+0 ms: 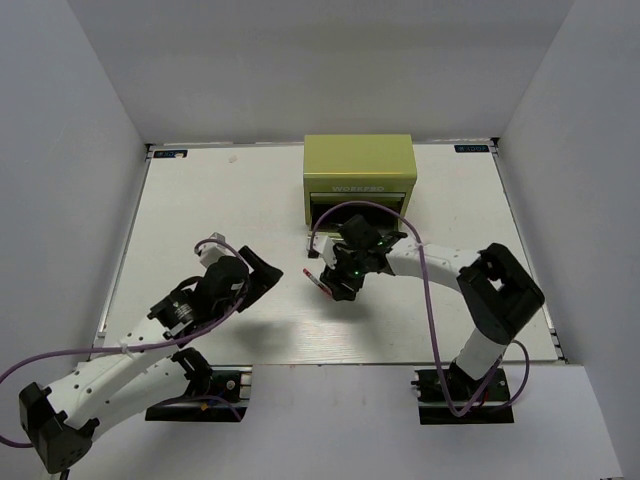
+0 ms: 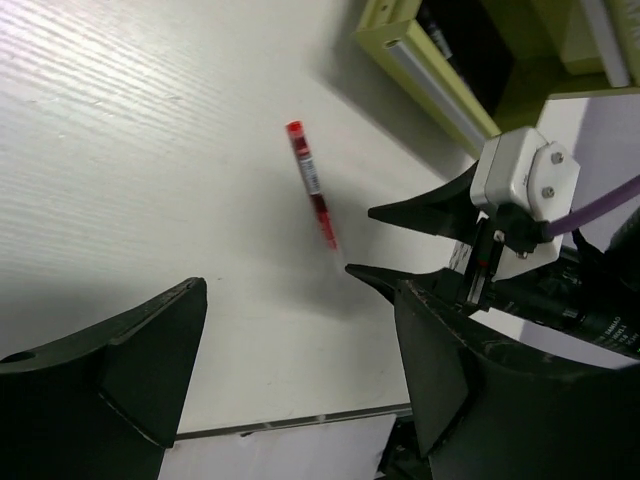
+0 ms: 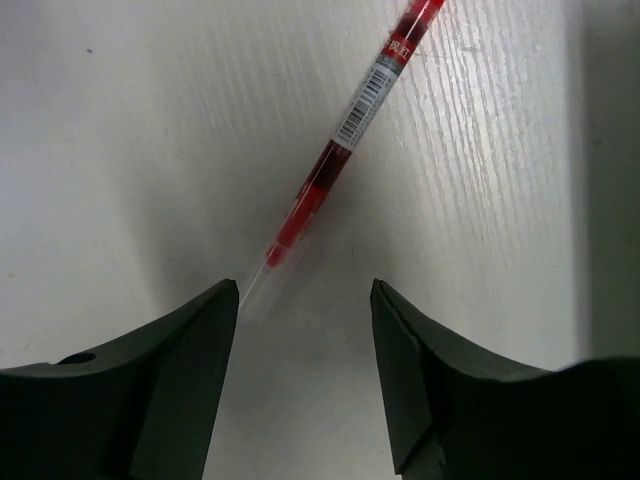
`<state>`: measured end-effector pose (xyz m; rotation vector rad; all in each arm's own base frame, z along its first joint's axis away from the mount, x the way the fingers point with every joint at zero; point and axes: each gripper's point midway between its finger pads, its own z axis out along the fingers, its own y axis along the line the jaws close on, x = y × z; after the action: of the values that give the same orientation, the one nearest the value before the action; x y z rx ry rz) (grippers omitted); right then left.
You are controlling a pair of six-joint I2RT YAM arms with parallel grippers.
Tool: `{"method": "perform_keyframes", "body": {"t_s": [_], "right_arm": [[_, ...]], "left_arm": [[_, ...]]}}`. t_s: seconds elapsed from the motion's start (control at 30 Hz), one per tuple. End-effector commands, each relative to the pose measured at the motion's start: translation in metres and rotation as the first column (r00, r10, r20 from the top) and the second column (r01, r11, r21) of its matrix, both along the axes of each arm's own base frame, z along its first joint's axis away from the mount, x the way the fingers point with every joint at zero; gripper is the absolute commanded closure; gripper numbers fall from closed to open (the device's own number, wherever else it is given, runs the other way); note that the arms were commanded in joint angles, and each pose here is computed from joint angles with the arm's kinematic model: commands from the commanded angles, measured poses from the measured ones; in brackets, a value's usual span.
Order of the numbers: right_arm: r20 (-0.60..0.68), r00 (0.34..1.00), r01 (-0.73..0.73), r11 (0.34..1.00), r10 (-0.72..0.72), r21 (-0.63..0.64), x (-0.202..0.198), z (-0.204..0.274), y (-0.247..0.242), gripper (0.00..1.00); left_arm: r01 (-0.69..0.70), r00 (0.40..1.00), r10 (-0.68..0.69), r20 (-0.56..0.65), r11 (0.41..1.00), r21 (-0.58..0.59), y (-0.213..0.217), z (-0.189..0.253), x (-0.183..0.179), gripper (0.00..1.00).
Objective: Sort the stationery into containers
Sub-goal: Pick up the pen from the center of the board.
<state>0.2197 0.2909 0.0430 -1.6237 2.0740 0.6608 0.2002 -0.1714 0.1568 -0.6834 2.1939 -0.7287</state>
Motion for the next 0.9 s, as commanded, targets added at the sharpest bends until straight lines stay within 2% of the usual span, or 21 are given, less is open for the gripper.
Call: {"method": "perform_keyframes", "body": {"t_s": [0.0, 0.13, 0.53, 0.63, 0.67, 0.77, 0.8, 0.87], "right_arm": [[0.087, 0.989, 0.115, 0.993, -0.117, 0.027, 0.026, 0.009, 0.026, 0.38], [0.077, 0.987, 0.141, 0.99, -0.143, 0.025, 0.025, 0.006, 0.042, 0.36], [0.098, 0.969, 0.234, 0.971, -0.227, -0.059, 0.033, -0.023, 0.049, 0.44], [0.086, 0.972, 0.224, 0.972, -0.218, -0.069, 0.03, -0.027, 0.049, 0.48], [0.084, 0.973, 0.223, 0.972, -0.217, -0.072, 0.029, -0.029, 0.048, 0.57], [0.079, 0.974, 0.217, 0.972, -0.21, -0.093, 0.025, -0.034, 0.043, 0.62], [0.078, 0.975, 0.214, 0.971, -0.207, -0.106, 0.022, -0.037, 0.039, 0.71], [0.105, 0.974, 0.211, 0.971, -0.199, -0.117, 0.023, -0.038, 0.036, 0.75]], "left_arm": [[-0.031, 0.999, 0.032, -0.025, 0.998, 0.055, 0.012, -0.005, -0.002, 0.15], [-0.038, 0.999, 0.039, -0.024, 0.997, 0.063, 0.016, -0.005, -0.004, 0.15], [-0.068, 0.997, 0.07, -0.035, 0.996, 0.065, 0.025, -0.01, -0.009, 0.15], [-0.068, 0.997, 0.07, -0.035, 0.996, 0.065, 0.025, -0.008, -0.009, 0.15], [-0.068, 0.997, 0.07, -0.035, 0.996, 0.065, 0.025, -0.008, -0.009, 0.15], [-0.073, 0.996, 0.076, -0.037, 0.996, 0.059, 0.025, -0.007, -0.009, 0.14], [-0.074, 0.997, 0.075, -0.032, 0.996, 0.052, 0.024, -0.006, -0.008, 0.14], [-0.073, 0.996, 0.076, -0.037, 0.996, 0.059, 0.025, -0.01, -0.009, 0.14]]}}
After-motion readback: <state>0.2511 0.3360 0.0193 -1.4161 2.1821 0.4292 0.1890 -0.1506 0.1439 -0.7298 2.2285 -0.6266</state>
